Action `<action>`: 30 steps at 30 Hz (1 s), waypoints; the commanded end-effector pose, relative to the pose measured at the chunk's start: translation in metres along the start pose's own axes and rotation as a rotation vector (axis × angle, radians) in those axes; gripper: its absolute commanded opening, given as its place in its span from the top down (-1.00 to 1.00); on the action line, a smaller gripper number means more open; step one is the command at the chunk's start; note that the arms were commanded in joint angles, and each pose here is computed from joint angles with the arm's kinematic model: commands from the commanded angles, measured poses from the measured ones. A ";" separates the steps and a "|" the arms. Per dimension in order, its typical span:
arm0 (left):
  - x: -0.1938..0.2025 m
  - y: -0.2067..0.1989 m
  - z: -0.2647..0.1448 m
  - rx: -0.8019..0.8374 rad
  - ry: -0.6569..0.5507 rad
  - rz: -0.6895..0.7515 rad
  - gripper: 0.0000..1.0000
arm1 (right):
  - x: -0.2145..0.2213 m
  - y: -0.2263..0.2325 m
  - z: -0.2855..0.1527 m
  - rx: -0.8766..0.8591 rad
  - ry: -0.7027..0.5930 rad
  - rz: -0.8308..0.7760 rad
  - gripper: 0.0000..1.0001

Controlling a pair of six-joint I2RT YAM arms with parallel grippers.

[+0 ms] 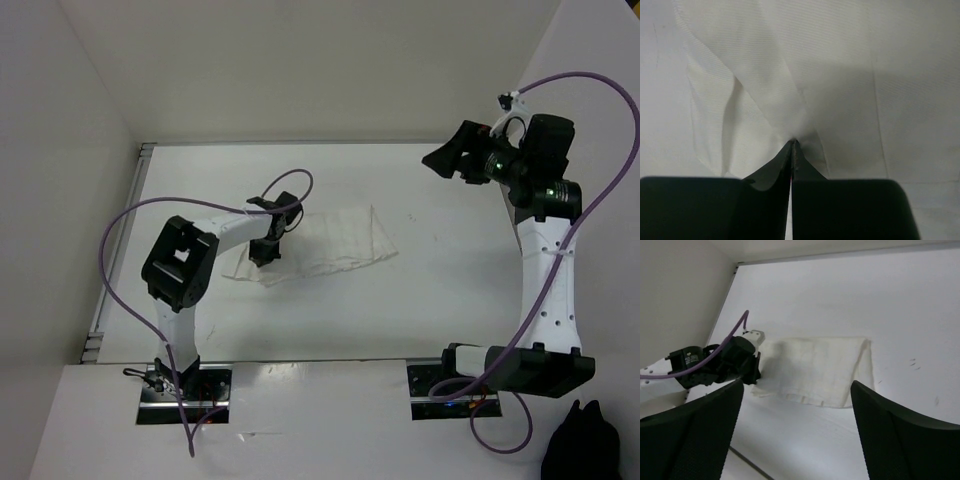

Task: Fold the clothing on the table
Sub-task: Fold the skirt

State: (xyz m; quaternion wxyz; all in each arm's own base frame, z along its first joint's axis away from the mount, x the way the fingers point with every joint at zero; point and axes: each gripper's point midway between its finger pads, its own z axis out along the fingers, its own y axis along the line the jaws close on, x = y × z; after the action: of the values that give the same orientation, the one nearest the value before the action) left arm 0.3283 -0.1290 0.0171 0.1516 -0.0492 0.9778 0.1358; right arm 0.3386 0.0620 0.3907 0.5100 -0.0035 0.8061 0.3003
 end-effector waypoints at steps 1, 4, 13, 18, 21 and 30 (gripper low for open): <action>0.017 -0.002 -0.001 0.012 0.049 0.011 0.90 | 0.037 -0.012 0.008 -0.040 0.077 -0.013 -0.92; 0.001 -0.007 -0.023 0.060 -0.003 0.004 0.84 | 0.082 -0.041 0.022 -0.009 0.178 0.003 -0.98; 0.001 -0.006 -0.036 0.080 -0.024 0.021 0.29 | 0.159 -0.119 0.084 -0.049 0.510 0.076 -0.98; -0.006 0.002 -0.040 0.046 -0.056 0.017 0.05 | 0.185 -0.139 0.111 -0.070 0.644 0.129 -0.98; -0.010 0.002 -0.042 0.043 -0.068 0.013 -0.02 | 0.210 -0.141 0.129 -0.107 0.735 0.158 -0.98; -0.001 0.009 -0.031 -0.006 -0.044 0.032 -0.02 | 0.249 -0.151 0.179 -0.030 0.786 0.103 -0.98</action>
State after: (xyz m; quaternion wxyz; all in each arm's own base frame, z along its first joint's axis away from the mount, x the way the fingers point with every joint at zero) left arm 0.3186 -0.1334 0.0424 0.1631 -0.0371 0.9774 0.1294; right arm 0.3917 0.1012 0.0720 0.1285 -0.0854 0.9309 0.3312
